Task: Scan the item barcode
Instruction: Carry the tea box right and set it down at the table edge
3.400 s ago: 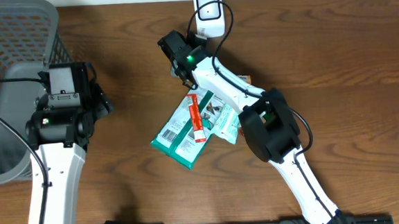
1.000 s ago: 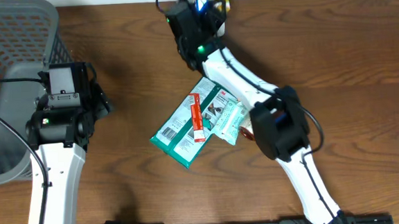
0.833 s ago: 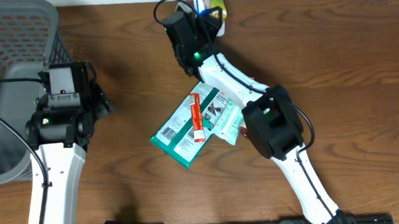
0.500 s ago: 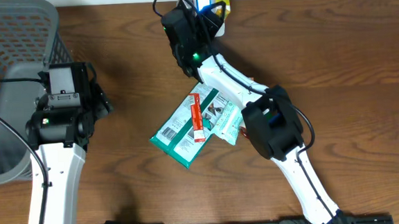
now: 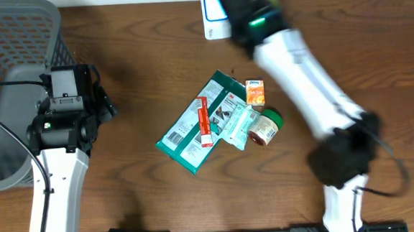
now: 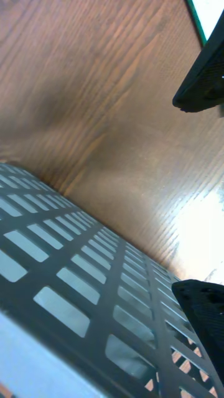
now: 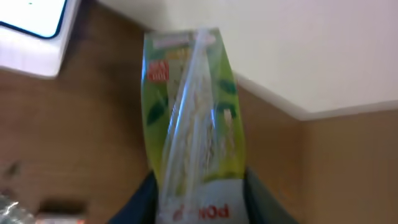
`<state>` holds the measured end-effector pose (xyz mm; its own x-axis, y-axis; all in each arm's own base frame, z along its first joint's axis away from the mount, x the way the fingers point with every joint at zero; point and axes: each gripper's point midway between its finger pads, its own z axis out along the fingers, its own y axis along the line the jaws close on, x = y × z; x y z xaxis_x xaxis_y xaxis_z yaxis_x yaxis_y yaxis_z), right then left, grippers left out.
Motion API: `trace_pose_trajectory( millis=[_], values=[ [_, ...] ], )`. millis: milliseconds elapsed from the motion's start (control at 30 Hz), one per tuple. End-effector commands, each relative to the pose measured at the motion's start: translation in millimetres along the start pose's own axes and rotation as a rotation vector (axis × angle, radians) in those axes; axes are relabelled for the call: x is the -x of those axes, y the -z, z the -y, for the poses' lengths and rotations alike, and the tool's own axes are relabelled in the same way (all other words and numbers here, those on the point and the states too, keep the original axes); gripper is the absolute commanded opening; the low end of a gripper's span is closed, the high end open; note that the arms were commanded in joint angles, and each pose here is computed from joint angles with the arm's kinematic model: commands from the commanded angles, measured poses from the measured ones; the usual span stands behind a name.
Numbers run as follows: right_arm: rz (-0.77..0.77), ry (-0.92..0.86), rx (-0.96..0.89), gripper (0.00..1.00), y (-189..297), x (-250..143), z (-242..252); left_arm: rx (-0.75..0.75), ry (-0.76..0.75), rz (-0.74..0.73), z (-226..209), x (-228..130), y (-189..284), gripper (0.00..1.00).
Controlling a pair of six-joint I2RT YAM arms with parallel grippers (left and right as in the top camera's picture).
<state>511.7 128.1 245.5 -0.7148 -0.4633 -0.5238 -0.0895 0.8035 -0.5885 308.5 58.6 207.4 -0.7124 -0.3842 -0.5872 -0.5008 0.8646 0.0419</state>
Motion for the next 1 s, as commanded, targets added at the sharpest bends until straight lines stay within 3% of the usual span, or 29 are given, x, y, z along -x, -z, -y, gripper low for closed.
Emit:
trace_pose_trajectory(
  millis=[0, 167, 333, 533, 633, 733, 800, 833, 967],
  values=[
    [-0.078, -0.389, 0.315, 0.18, -0.3, -24.2, 41.0, 0.012, -0.001, 0.014, -3.6, 4.3, 2.8, 0.87],
    [-0.312, -0.532, 0.443, 0.11, -32.8, -96.5, 78.8, 0.012, -0.001, 0.014, -3.6, 4.3, 2.8, 0.87],
    [-0.535, -0.694, 0.366, 0.13, -78.1, -196.3, 128.6, 0.011, -0.001, 0.015, -3.5, 4.4, 2.8, 0.87],
    [-0.646, -0.745, 0.340, 0.18, -112.6, -272.4, 131.8, 0.011, -0.001, 0.015, -3.5, 4.4, 2.8, 0.87],
    [-0.657, -0.736, 0.340, 0.35, -125.2, -296.3, 128.1, 0.012, -0.001, 0.014, -3.6, 4.3, 2.8, 0.87],
    [-0.663, -0.758, 0.328, 0.79, -131.1, -309.0, 129.6, 0.012, -0.001, 0.014, -3.6, 4.3, 2.8, 0.87],
    [-0.667, -0.759, 0.327, 0.94, -130.9, -311.5, 131.0, 0.011, -0.001, 0.015, -3.5, 4.4, 2.8, 0.87],
    [-0.670, -0.759, 0.328, 0.99, -130.0, -311.9, 131.0, 0.012, -0.001, 0.014, -3.6, 4.3, 2.8, 0.87],
    [-0.689, -0.737, 0.348, 0.99, -120.7, -309.0, 132.3, 0.012, -0.001, 0.014, -3.6, 4.3, 2.8, 0.87]
  ],
)
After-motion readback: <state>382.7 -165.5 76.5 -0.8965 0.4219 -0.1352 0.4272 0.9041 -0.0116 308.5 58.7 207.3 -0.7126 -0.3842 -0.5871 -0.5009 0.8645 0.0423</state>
